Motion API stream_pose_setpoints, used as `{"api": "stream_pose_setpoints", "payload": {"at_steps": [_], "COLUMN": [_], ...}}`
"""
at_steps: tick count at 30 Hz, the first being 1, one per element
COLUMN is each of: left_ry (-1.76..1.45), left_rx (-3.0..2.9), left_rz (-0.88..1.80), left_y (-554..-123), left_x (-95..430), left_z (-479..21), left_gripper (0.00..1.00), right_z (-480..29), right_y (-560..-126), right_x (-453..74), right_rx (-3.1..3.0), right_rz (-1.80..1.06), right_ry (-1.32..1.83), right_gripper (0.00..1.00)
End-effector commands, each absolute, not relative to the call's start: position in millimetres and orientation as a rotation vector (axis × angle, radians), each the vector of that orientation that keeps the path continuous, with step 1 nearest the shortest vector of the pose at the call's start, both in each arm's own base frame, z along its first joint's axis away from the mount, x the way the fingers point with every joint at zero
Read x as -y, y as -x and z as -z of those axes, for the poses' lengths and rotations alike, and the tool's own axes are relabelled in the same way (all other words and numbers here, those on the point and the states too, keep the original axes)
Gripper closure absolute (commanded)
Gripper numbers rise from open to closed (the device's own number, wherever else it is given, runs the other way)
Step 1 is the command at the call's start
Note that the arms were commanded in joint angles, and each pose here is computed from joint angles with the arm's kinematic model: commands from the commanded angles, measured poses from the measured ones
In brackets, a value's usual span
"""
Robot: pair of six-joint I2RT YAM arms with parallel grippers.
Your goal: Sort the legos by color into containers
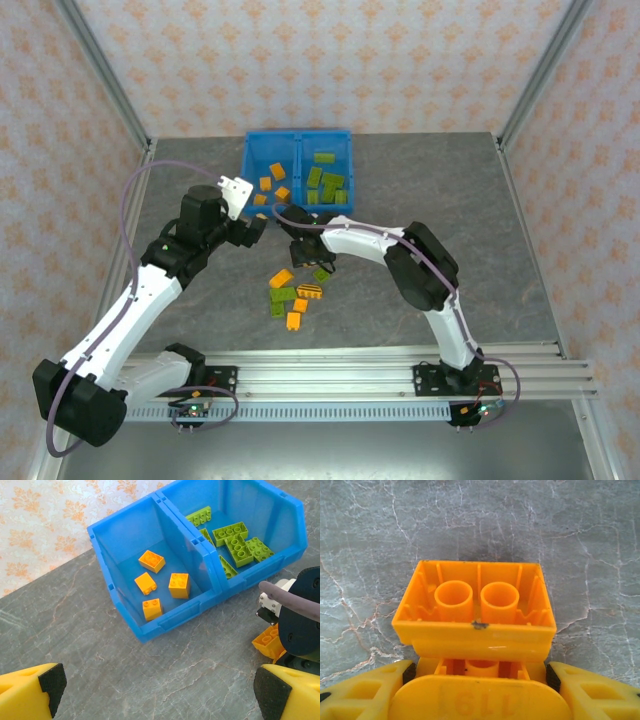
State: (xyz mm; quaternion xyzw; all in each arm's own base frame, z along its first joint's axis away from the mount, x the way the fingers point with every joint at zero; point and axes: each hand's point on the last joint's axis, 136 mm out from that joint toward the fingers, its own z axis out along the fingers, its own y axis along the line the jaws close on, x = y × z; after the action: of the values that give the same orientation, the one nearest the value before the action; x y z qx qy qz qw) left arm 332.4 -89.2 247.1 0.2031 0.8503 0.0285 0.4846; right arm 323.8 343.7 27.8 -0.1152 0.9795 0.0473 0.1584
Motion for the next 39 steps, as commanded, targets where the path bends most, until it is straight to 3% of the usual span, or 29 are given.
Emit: {"api": "stream_pose_setpoints", "payload": {"at_steps": [1,9,15,23,31,39], "left_ry": [-0.522,-0.574,-0.476,-0.343,-0.355,-0.348], "left_rx": [-2.07,-1.921,-1.795,-1.828,-1.854,-1.861], "left_rz": [-0.055,0.073,0.005,-0.15,-0.144,-0.137], "left_y": [-327,-311,-296,-298,-304,-305], "left_x": [91,108,89,58,60,60], "left_z": [-248,-278,-308,-314,-309,-308], "left_gripper": [0.0,0.0,0.0,0.0,0.0,0.0], "right_z": [-72,-207,-257,-225,-200,-200], "right_y": [-331,-377,-443,-521,-535,-536], "right_x": [-340,-345,-390,-445,-475,-480], "right_rx": [-2.698,-2.371,-2.214,-2.123,-2.04,-2.029], "right_rz": [-0.176,-0.371,-0.495,-0.464,-0.532,-0.565], "right_ry": [0.292,0.218,0.206,0.241,0.31,0.316], "right_gripper": [0.49,0.5,0.51,0.51,0.49,0.31]}}
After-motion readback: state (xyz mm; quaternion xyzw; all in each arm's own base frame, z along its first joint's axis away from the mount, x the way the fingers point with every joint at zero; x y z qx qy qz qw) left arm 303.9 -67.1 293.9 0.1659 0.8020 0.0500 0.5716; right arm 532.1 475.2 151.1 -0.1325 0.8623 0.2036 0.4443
